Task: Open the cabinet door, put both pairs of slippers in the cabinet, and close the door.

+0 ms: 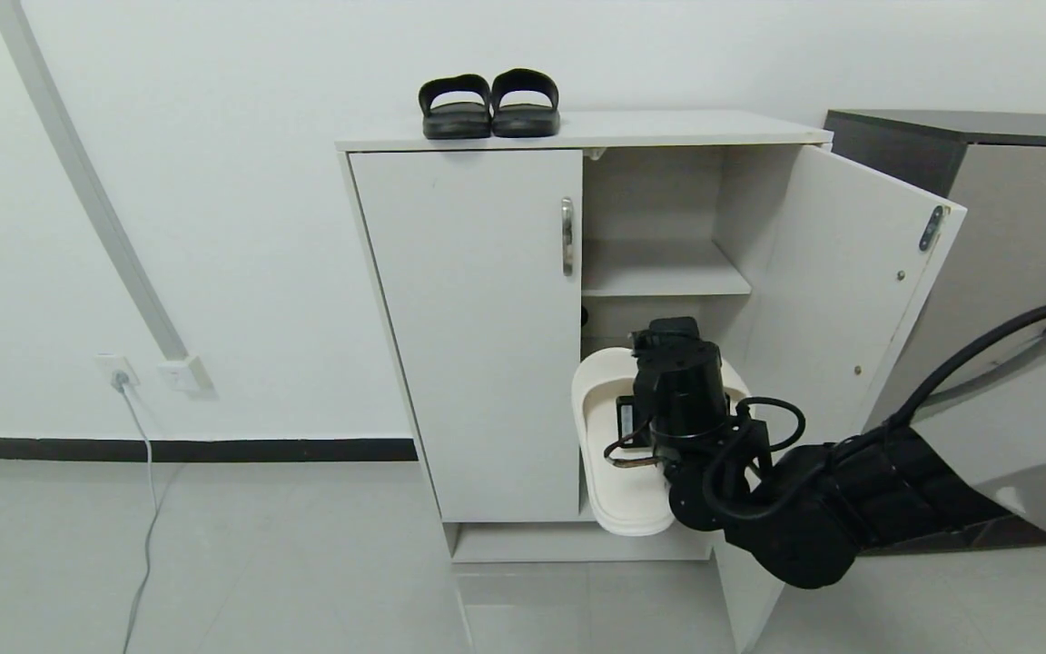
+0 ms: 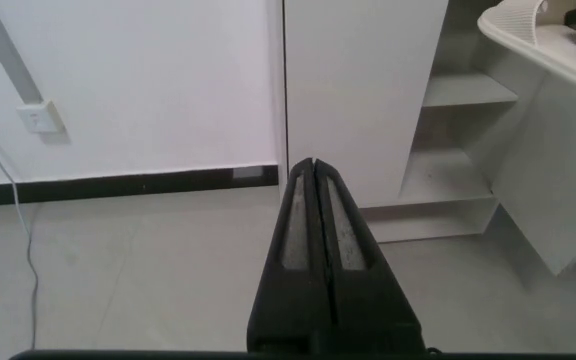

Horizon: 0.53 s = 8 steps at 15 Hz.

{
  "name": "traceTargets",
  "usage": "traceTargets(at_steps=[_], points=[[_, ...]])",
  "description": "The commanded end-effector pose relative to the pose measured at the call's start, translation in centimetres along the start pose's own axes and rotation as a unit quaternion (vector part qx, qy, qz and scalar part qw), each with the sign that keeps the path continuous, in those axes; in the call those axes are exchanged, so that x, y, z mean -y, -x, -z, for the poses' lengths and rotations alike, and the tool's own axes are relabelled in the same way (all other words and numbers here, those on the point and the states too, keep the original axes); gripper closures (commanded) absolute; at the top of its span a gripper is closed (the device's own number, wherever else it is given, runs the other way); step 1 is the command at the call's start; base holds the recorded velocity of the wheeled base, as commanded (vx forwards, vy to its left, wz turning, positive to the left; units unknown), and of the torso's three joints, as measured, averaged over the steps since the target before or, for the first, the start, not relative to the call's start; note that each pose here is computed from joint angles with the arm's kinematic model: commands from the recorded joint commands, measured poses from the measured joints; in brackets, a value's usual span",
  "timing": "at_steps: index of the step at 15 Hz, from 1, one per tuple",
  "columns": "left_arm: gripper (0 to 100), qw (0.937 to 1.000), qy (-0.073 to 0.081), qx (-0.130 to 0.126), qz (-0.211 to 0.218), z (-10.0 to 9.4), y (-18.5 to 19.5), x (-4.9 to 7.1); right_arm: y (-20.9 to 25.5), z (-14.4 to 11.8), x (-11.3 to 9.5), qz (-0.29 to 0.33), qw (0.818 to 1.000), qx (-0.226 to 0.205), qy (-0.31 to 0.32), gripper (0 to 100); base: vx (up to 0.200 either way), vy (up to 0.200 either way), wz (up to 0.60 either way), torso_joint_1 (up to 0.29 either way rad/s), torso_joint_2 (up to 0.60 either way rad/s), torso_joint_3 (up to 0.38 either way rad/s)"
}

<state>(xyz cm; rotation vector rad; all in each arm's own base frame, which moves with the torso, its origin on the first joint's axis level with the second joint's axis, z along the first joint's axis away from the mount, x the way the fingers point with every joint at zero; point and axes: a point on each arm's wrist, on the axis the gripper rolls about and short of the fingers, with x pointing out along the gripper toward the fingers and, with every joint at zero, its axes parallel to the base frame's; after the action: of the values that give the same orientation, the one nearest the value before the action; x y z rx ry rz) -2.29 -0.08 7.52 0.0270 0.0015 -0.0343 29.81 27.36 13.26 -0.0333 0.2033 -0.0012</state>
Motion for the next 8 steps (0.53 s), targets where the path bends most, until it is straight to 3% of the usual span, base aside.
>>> traceTargets(at_steps=[1, 5, 8], points=[[100, 1.0, -0.003, -0.001, 0.001, 0.0, -0.02, 0.0, -0.44, 0.45, -0.17, 0.001, 1.0, -0.004, 0.003, 100, 0.0, 0.0, 0.0, 0.0, 0.0, 0.0], [100, 1.0, -0.003, -0.001, 0.001, 0.0, -0.02, 0.0, -0.4, 0.46, -0.22, 0.001, 1.0, -0.003, 0.004, 100, 0.0, 0.0, 0.0, 0.0, 0.0, 0.0], [100, 1.0, 0.002, -0.001, 0.001, 0.0, -0.02, 0.0, -0.37, 0.38, -0.29, -0.002, 1.0, -0.003, 0.004, 100, 0.0, -0.2, 0.0, -0.001, 0.0, 0.002]])
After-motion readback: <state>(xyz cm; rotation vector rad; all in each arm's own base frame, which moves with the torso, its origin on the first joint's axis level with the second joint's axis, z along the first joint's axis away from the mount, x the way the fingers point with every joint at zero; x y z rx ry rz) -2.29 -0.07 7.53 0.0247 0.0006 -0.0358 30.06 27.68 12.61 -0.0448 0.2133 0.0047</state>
